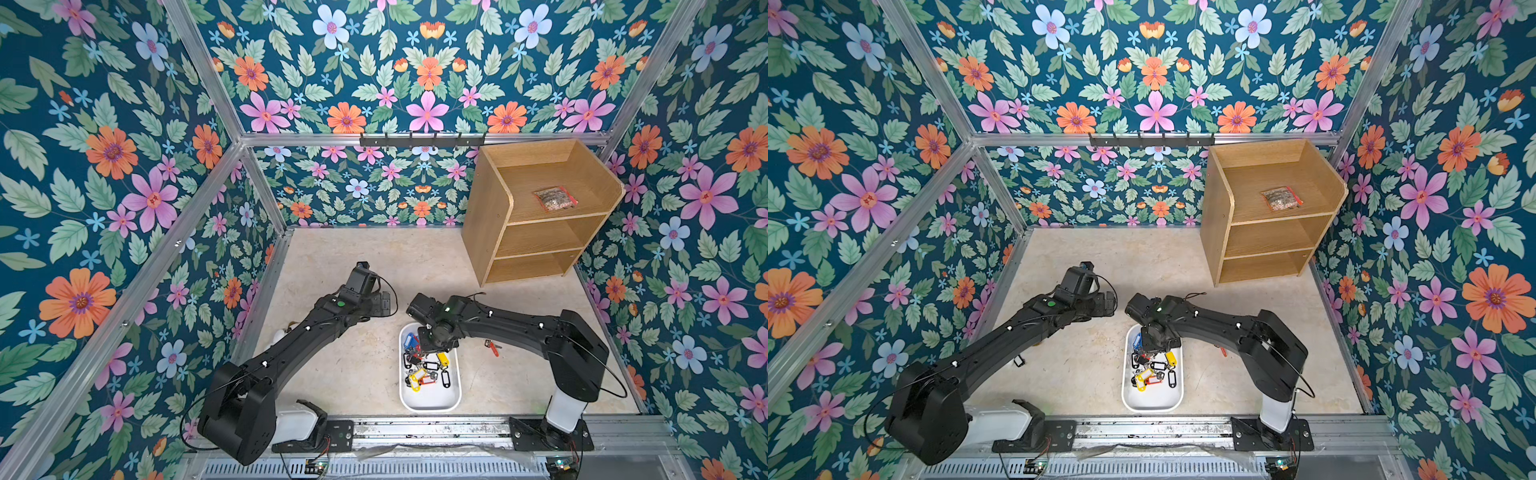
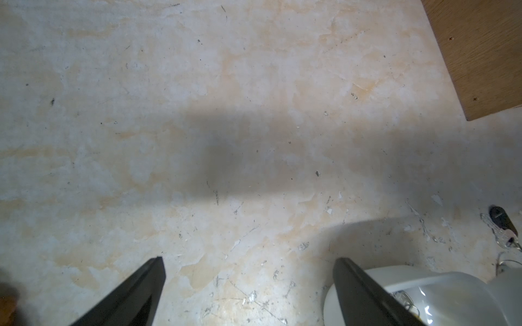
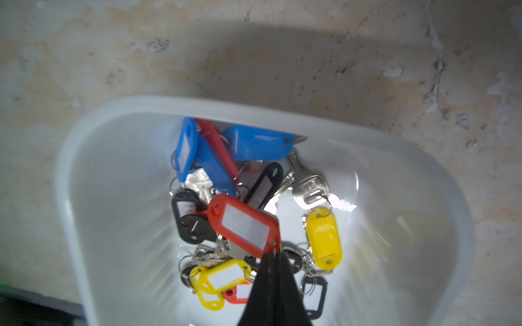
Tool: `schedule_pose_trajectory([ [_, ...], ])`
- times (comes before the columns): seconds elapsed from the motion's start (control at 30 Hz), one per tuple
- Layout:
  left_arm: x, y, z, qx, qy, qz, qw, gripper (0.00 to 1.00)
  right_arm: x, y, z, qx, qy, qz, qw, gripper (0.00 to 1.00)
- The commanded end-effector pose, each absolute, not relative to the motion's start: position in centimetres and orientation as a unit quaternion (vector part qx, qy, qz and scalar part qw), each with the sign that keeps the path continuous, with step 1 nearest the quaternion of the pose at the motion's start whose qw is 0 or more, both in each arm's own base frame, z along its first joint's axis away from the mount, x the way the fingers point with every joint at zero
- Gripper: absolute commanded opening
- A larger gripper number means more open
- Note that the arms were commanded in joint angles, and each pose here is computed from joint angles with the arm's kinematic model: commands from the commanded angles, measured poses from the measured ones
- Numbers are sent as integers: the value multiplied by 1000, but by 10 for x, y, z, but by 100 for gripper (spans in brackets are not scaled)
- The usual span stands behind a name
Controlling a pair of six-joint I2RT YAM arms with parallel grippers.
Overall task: Take the keys out of the storage box
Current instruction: Place the key in the storage box.
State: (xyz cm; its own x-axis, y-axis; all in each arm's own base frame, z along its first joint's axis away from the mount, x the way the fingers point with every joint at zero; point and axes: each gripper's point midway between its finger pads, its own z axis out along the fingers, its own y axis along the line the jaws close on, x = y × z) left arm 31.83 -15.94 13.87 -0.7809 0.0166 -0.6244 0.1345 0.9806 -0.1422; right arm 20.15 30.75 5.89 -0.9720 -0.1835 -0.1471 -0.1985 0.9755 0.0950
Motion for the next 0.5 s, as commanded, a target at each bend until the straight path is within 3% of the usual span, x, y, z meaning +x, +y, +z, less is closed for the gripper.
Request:
schedule_pose_trajectory([
  [0.0,320,-160,141,39,939,-90,331,99,203,297,57,-95,992,22,76,18],
  [0.13,320,-160,141,39,938,-91,332,99,204,289,59,-90,993,6,81,31],
  [0.27,320,-161,141,39,939,-91,330,99,203,284,60,-85,993,2,84,33],
  [0.47,320,-161,141,39,938,-93,331,99,204,294,54,-88,993,17,80,50],
])
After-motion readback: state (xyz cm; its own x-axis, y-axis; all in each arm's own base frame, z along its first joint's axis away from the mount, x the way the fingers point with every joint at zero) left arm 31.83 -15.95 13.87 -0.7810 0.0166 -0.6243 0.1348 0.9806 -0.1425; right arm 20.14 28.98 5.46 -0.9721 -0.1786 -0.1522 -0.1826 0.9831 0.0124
